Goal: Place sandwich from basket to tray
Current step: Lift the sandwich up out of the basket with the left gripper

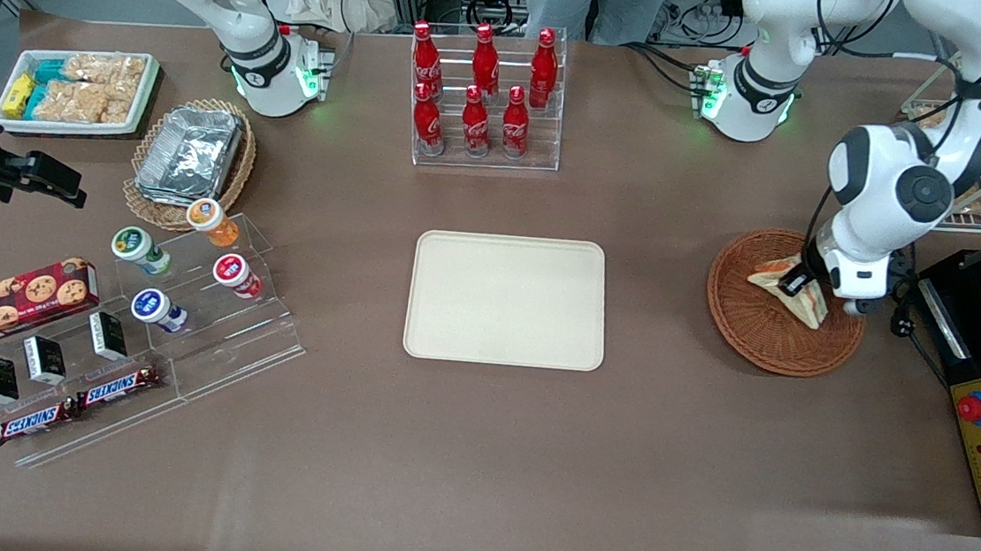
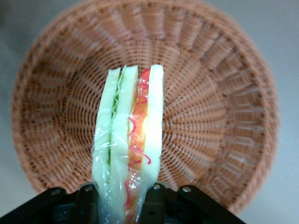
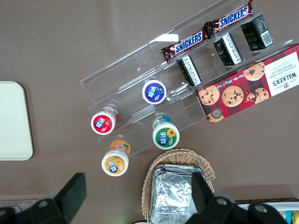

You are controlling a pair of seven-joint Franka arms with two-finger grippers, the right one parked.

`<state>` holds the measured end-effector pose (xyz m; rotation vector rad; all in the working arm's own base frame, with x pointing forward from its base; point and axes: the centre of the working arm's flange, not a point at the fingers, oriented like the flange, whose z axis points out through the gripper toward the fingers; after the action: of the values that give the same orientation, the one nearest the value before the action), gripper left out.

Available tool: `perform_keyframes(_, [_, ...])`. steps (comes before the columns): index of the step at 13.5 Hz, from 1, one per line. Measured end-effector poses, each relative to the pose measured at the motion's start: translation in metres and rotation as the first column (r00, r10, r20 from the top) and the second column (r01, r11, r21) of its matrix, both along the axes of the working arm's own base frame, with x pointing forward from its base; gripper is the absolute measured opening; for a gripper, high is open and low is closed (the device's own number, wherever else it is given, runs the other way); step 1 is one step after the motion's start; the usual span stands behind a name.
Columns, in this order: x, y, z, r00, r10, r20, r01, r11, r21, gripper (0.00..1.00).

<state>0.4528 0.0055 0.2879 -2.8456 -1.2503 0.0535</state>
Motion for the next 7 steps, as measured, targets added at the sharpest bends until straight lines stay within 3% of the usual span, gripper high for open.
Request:
perform_keyframes(4, [0.022, -0.011, 0.098, 0.997, -0.066, -0.041, 0.066, 0.998, 0.017, 0.22])
perform_keyframes(7, [0.044, -0.024, 0.173, 0.984, -0.166, -0.067, 0.166, 0.986, 0.0, 0.22])
